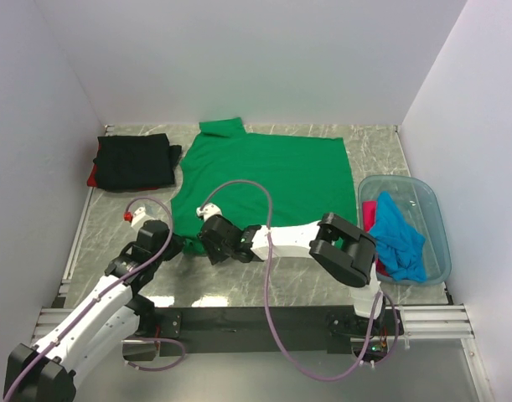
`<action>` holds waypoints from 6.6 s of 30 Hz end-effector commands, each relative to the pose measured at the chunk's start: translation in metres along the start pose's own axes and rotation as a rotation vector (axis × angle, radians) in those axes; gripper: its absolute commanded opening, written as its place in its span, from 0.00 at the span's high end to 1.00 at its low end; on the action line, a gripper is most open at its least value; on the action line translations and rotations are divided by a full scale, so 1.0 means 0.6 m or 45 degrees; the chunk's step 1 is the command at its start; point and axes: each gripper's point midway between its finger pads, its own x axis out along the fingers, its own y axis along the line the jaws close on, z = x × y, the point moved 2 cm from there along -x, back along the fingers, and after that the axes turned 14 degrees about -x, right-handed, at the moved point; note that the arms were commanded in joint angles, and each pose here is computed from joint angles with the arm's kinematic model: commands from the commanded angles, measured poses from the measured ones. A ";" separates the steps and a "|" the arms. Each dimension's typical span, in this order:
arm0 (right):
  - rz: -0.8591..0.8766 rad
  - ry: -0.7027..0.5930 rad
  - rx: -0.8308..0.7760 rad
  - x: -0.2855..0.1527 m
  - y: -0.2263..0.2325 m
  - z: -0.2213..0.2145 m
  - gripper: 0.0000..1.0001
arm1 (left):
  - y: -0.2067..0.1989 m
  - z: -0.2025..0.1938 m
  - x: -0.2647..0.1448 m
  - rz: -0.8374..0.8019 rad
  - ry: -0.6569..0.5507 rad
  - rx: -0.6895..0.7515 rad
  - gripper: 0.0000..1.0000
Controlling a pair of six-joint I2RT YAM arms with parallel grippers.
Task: Fold and stack the t-shirts
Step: Flatten the tshirt out, then fold the tshirt
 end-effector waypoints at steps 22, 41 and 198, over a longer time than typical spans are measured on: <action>-0.084 0.047 -0.021 -0.138 -0.052 -0.066 1.00 | 0.005 -0.042 -0.013 -0.065 0.197 0.055 0.83; -0.153 -0.069 0.160 -0.256 -0.110 -0.076 0.53 | 0.055 -0.103 -0.031 0.039 0.262 0.058 0.20; -1.263 0.188 1.046 -0.395 -0.576 -0.240 1.00 | -0.212 0.094 -0.005 -0.427 0.027 0.189 0.99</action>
